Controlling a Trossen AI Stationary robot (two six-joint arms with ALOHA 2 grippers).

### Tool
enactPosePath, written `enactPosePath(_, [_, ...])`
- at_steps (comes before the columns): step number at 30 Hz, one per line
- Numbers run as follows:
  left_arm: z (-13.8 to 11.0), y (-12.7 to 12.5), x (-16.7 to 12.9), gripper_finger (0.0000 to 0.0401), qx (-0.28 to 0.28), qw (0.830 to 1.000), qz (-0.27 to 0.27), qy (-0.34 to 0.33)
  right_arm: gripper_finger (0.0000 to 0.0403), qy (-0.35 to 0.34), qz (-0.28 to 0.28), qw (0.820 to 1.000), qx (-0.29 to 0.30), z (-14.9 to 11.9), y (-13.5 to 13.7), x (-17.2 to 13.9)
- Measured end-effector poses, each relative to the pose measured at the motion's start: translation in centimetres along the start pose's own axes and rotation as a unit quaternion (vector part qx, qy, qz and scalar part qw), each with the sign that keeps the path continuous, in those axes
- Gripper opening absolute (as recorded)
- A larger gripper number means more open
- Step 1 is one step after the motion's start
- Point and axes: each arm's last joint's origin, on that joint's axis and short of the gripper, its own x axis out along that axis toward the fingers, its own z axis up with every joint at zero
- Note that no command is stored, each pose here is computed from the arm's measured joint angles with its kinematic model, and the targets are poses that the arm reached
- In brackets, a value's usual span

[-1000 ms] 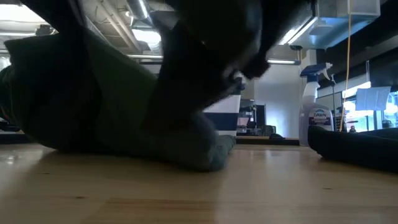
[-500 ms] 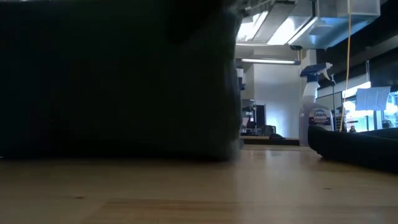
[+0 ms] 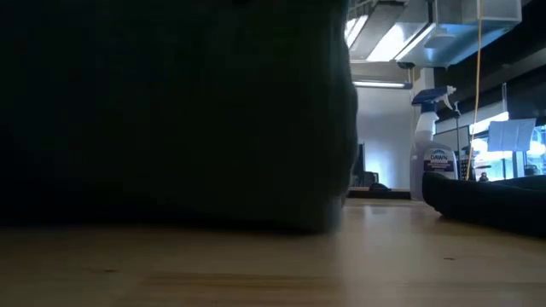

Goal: Fold Laundry from Bin
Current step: Stack the folded green polo shirt on top of the folded black shirt

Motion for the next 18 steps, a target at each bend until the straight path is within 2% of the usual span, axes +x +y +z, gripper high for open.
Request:
enactPosePath(5, [-0.1,2.0,-2.9,0.0000,-0.019,0.997,0.025,-0.073,0.0002,-0.019,-0.014,1.000,-0.007,0.5,-0.7,-2.0])
enactPosePath(11, [-1.2,3.7,-6.3,0.0000,-0.057,0.980,0.060,-0.183,0.0001,-0.056,-0.051,0.997,-0.029,0.8,-0.9,-3.8])
enactPosePath(14, [-1.8,3.6,-5.7,0.0000,-0.078,0.975,0.026,-0.204,0.0001,-0.059,-0.050,0.997,-0.028,0.6,-0.8,-3.3])
enactPosePath(18, [-2.7,2.1,-2.8,0.0000,-0.095,0.972,-0.032,-0.210,0.0001,-0.065,-0.011,0.998,-0.021,-0.1,-0.1,-1.6])
